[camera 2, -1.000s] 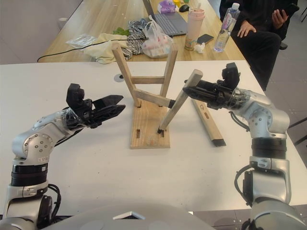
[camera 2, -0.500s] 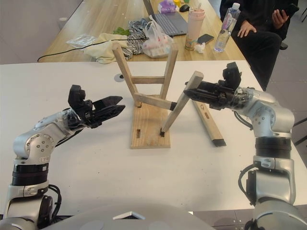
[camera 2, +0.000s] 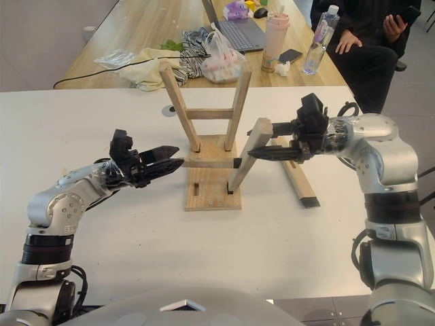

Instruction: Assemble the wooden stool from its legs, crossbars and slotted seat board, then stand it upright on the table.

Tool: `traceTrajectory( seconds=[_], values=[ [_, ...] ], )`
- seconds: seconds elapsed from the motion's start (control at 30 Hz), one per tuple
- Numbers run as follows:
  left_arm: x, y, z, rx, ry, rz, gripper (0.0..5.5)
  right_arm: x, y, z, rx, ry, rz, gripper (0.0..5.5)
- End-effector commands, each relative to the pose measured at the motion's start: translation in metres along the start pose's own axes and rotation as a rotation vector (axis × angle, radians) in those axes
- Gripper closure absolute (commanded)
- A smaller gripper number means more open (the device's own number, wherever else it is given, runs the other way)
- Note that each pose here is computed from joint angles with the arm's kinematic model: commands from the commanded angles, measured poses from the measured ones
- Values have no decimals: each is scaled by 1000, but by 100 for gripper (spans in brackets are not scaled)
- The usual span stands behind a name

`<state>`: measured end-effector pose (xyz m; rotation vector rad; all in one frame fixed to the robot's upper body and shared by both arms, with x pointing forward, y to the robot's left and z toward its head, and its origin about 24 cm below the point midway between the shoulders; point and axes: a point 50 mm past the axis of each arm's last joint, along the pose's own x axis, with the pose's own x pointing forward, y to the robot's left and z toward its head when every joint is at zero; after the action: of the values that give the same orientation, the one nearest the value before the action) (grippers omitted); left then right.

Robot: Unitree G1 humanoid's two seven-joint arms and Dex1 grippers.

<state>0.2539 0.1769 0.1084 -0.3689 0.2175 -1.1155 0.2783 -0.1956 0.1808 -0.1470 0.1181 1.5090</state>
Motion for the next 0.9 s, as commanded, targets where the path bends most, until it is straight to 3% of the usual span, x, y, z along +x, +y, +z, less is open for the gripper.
traceTrajectory(
  seconds=[0.03,0.13,0.2,0.3,0.47,0.5,0.77,0.9],
  values=[
    [-11,9,0,31,27,90,255,-2,5,-20,72,126,-6,346],
    [-31,10,13,69,13,101,255,-3,7,-30,94,172,-20,346],
    [-36,9,30,44,-95,87,255,-2,9,-41,110,226,-28,346],
    [-34,10,46,2,-239,103,255,3,18,-62,151,301,-8,346],
    [-30,12,48,-21,-263,141,255,10,27,-82,195,357,-13,346],
    [-30,13,49,-24,-265,148,255,9,26,-81,181,364,-25,310],
    [-25,13,48,-31,-274,152,255,-2,11,-77,108,451,-95,196],
    [-29,16,51,-19,-308,204,255,-9,-10,-74,41,433,-357,192]
  ],
)
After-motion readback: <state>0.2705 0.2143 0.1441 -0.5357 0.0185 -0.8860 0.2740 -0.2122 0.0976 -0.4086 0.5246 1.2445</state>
